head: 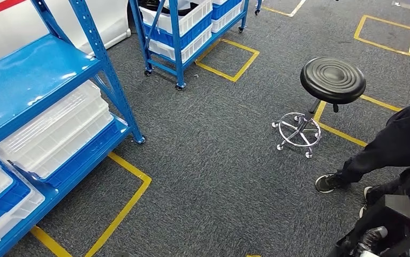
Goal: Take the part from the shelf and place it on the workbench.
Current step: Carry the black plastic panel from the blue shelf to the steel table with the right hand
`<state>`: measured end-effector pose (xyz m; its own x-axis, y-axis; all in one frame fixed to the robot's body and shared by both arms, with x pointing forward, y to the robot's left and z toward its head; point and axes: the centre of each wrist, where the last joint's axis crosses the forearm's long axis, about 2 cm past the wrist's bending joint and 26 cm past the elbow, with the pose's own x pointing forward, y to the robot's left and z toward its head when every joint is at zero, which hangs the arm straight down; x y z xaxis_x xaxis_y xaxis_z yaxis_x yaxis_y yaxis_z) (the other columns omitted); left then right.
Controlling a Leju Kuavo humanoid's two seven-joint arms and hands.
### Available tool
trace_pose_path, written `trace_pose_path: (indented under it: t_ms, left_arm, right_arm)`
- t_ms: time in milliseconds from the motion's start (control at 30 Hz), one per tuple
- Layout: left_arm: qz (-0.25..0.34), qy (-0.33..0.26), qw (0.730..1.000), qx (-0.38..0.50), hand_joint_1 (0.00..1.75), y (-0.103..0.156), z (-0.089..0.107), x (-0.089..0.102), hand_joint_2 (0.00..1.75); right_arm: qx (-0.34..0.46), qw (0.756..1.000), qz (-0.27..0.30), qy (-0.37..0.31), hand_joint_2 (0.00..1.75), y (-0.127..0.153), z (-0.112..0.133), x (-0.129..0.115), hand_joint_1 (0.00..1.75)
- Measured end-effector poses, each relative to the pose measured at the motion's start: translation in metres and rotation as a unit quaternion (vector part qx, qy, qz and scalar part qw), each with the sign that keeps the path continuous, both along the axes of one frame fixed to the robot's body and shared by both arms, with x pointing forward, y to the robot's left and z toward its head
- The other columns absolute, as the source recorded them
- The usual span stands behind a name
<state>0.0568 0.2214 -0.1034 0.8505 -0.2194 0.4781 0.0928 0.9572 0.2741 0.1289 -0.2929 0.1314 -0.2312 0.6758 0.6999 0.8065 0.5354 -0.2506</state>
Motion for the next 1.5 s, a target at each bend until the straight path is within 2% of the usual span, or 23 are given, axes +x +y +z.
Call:
trace_pose_path:
  t_ms: [600,1233,1500]
  left_arm:
    - [-0.005,-0.002,1.000,0.000,0.00,0.000,0.000,0.002,1.75]
    - [-0.012,-0.004,1.000,-0.003,0.00,0.001,-0.001,-0.005,1.75]
    - [-0.012,-0.006,1.000,-0.006,0.00,0.000,0.000,-0.003,1.75]
  right_arm:
    - [-0.034,0.999,-0.007,-0.040,1.75,-0.017,0.022,0.001,1.75]
    - [-0.041,0.998,-0.007,-0.042,1.75,-0.019,0.023,-0.014,1.75]
    - [-0.035,0.998,-0.004,-0.043,1.75,-0.020,0.023,-0.020,1.75]
